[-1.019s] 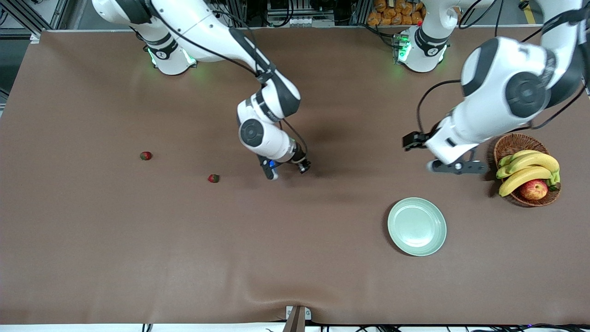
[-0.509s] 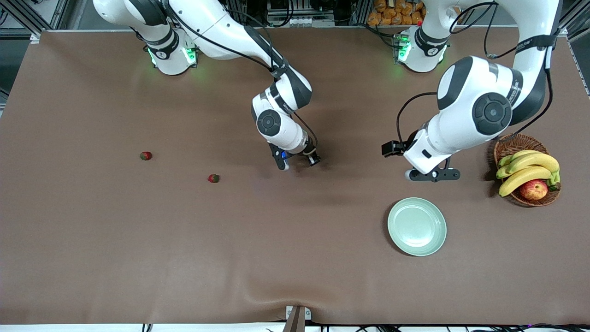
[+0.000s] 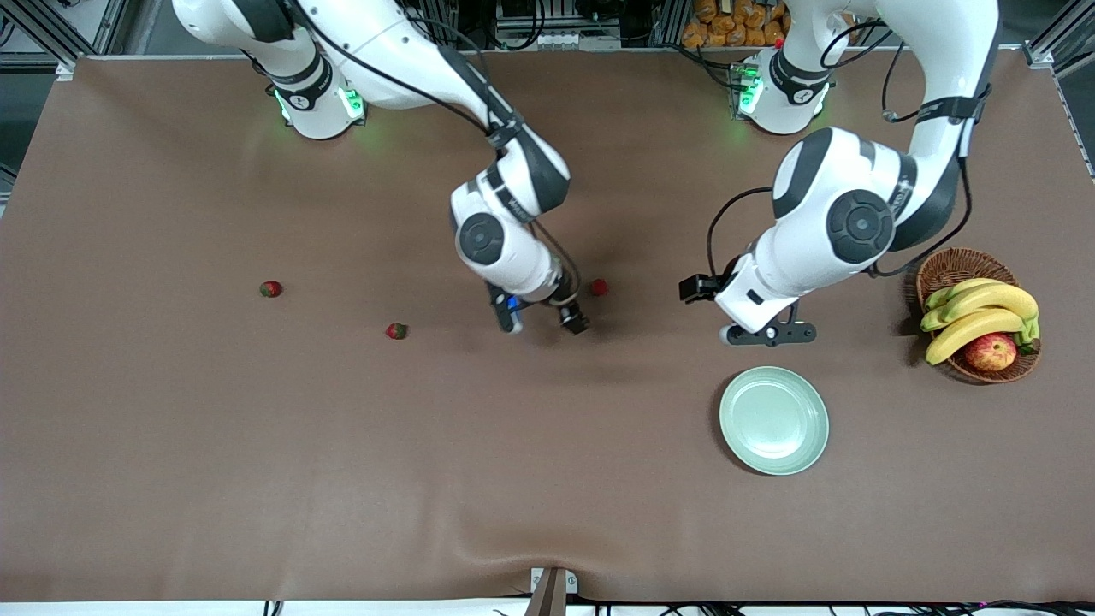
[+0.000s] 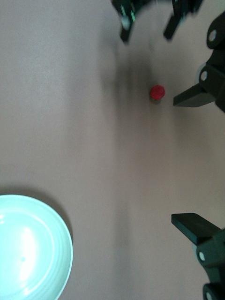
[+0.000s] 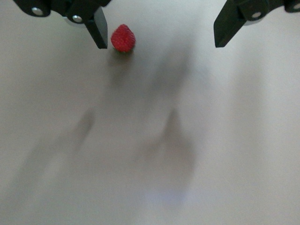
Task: Collect all strawberries into plate
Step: 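Grasp the strawberry with the left gripper while the right gripper grasps another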
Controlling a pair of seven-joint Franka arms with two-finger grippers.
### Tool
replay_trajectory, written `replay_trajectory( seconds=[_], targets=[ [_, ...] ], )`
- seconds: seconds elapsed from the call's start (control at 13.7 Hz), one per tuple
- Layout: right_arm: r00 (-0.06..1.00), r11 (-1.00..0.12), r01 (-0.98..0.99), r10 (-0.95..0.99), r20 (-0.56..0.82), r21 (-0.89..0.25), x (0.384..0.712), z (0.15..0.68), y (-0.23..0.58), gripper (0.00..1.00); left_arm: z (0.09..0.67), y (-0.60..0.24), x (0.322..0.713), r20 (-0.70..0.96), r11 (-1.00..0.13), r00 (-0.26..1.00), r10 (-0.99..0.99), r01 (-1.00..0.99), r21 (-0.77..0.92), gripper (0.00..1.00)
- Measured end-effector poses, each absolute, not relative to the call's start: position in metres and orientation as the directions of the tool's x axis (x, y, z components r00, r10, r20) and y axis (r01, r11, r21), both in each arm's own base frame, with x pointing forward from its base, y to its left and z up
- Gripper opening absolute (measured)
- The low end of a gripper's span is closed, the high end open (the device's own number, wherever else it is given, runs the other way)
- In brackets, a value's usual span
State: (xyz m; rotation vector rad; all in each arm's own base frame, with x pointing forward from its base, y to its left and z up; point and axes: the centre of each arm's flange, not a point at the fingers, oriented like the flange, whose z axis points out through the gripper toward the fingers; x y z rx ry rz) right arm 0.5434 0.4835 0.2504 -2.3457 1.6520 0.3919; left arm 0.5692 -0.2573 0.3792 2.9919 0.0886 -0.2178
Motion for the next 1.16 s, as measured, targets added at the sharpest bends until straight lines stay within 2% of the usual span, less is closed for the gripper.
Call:
replay_trajectory(
  seconds=[0.22, 0.51, 0.87, 1.16],
  targets=[
    [0.372, -0.379, -0.925, -0.876, -0.306, -0.038, 0.582, 0.291, 0.437, 1.00, 0.349, -0.290, 0.547, -0.131, -0.988, 0.991, 0.038, 0.057, 0.146, 1.00],
    [0.443, -0.452, -0.891, -0.843, -0.304, -0.044, 0.617, 0.329, 0.368, 1.00, 0.314, -0.365, 0.507, -0.122, -0.987, 0.991, -0.062, -0.043, 0.157, 1.00],
    [0.573, -0.604, -0.797, -0.748, -0.336, -0.015, 0.642, 0.360, 0.269, 1.00, 0.260, -0.428, 0.461, -0.079, -0.992, 0.990, -0.118, -0.113, 0.059, 1.00],
    [0.691, -0.727, -0.686, -0.660, -0.294, 0.020, 0.650, 0.349, 0.205, 1.00, 0.223, -0.446, 0.446, -0.064, -0.994, 0.993, -0.100, -0.096, 0.051, 1.00]
  ],
)
